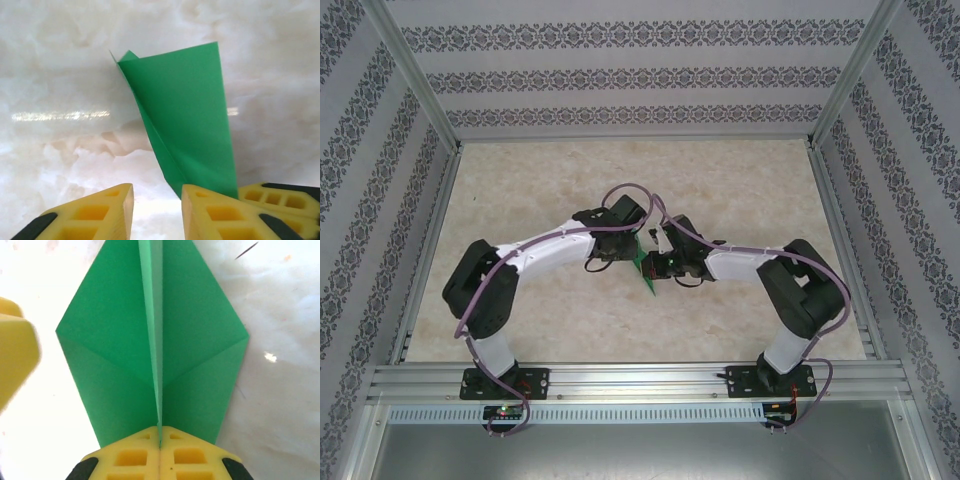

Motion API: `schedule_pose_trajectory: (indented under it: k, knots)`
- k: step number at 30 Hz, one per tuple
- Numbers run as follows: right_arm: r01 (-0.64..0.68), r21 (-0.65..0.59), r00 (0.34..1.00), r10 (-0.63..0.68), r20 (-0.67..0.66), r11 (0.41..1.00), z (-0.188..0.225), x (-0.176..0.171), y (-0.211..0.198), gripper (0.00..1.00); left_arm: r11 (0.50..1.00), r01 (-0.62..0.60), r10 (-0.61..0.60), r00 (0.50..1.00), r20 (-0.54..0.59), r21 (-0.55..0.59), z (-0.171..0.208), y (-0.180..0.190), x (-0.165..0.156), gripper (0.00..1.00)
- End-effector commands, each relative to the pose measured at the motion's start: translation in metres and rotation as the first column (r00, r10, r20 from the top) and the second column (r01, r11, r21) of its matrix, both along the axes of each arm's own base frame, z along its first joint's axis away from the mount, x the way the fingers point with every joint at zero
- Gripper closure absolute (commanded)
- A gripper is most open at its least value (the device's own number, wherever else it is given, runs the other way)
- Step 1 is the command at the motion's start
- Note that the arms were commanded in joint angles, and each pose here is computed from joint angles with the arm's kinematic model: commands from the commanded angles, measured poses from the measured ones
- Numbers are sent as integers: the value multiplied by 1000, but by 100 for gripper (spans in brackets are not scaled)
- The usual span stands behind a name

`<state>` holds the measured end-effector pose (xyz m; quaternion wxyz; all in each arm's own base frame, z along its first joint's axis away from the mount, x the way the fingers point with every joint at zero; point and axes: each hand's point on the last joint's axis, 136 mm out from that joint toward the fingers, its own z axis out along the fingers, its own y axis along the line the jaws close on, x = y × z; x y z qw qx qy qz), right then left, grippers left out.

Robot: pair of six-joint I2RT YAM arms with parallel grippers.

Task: Fold a paper plane with a square sheet of paper (pick it up from the middle)
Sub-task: Move a paper plane to the center of the table.

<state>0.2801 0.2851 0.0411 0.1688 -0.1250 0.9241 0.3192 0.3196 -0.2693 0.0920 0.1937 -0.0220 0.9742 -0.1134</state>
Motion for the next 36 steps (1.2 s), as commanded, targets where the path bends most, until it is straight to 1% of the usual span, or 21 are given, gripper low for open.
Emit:
schedule_pose_trajectory:
  k: [1, 4, 6, 9, 13, 15, 20, 23, 28, 32, 34, 36]
  knots:
    - [58, -102, 993, -47, 107, 993, 25, 15, -16, 95, 996, 32, -22, 993, 117, -79, 35, -13, 9, 66]
    - [141, -200, 980, -108, 165, 970, 35, 20, -38, 96, 998, -12, 21, 987, 159, -54, 43, 0, 12, 65]
    - [208, -269, 970, -162, 184, 940, 36, 24, -55, 96, 998, -38, 46, 984, 174, -48, 43, 7, 12, 64]
    - [230, -363, 970, -183, 160, 903, 30, 24, -66, 93, 997, -63, 68, 982, 174, -34, 40, 14, 11, 63]
    - [227, -426, 973, -190, 128, 876, 19, 23, -63, 91, 997, -77, 79, 983, 163, -22, 34, 17, 10, 64]
    - [225, -448, 974, -188, 126, 865, 16, 24, -60, 89, 997, -79, 80, 984, 160, -17, 31, 19, 9, 64]
    - [221, -496, 975, -187, 117, 840, 5, 26, -55, 90, 997, -80, 80, 985, 153, -8, 27, 22, 9, 64]
    - [214, -509, 977, -191, 99, 834, -4, 25, -54, 89, 997, -80, 80, 986, 146, -7, 24, 22, 8, 64]
    - [197, -500, 979, -193, 59, 843, -19, 20, -50, 88, 997, -79, 79, 987, 138, 1, 21, 23, 9, 64]
    - [194, -492, 979, -200, 42, 849, -24, 18, -48, 85, 998, -67, 66, 989, 129, 5, 18, 21, 9, 64]
    - [190, -486, 979, -199, 33, 853, -26, 17, -46, 81, 998, -67, 65, 990, 121, 6, 16, 20, 9, 64]
    - [182, -493, 980, -196, 24, 851, -29, 16, -46, 80, 998, -61, 60, 992, 113, 6, 14, 18, 9, 63]
